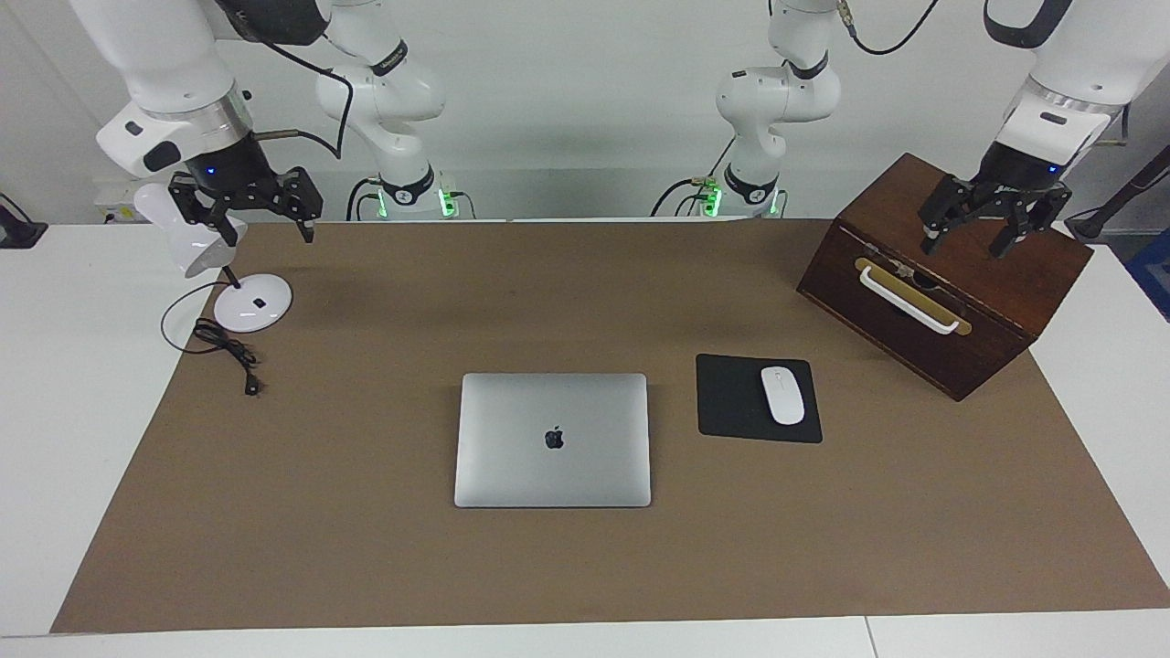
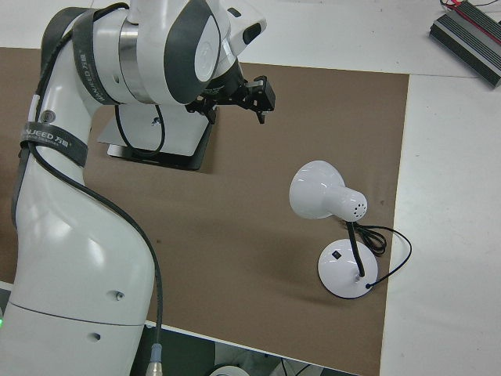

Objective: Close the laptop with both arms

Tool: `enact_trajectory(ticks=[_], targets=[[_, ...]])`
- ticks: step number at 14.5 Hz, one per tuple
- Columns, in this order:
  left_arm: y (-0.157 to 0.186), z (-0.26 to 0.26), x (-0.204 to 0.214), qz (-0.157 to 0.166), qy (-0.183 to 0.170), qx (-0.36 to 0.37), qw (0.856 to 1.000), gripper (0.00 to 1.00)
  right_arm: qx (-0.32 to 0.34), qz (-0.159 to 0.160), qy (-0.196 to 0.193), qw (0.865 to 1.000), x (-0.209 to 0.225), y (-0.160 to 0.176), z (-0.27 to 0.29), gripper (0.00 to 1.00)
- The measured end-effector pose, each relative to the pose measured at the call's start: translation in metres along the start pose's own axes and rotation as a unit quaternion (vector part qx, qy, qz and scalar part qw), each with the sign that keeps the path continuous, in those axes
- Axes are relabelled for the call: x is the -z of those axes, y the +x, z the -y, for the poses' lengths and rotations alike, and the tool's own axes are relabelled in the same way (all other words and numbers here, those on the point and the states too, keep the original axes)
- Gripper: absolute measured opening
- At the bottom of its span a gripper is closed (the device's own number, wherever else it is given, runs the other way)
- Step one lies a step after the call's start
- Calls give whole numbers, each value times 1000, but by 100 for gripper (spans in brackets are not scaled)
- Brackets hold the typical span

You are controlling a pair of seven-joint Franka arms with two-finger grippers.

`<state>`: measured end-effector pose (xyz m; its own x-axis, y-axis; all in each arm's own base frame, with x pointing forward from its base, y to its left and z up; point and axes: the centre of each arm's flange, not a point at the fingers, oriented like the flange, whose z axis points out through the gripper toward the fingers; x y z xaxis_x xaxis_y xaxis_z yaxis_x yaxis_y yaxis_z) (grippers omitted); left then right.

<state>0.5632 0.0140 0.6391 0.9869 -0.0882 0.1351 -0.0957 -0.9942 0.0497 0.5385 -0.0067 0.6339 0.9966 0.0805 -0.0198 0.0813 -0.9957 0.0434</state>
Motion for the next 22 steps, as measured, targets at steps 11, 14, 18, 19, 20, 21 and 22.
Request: enact_trajectory(ticks=[11,14,18,19,20,21,22], targets=[[0,-11,-9,5,2,0,1000,100,-12,-15,-1,1000,-23,-2,4,100],[0,-11,-9,5,2,13,1000,100,-11,-28,-1,1000,-34,-4,0,100],[-1,-10,-8,5,10,17,1000,100,-11,-35,-2,999,-32,-6,0,100],[-1,-10,-7,5,11,17,1000,100,-11,-36,-2,999,-32,-6,0,100],[-1,-10,-7,6,11,17,1000,100,-11,-37,-2,999,-32,-6,0,100],[-1,-10,-7,7,11,17,1000,100,-11,-38,-2,999,-32,-6,0,100],[-1,-10,-8,7,11,17,1000,100,-11,-39,-2,999,-32,-6,0,100]])
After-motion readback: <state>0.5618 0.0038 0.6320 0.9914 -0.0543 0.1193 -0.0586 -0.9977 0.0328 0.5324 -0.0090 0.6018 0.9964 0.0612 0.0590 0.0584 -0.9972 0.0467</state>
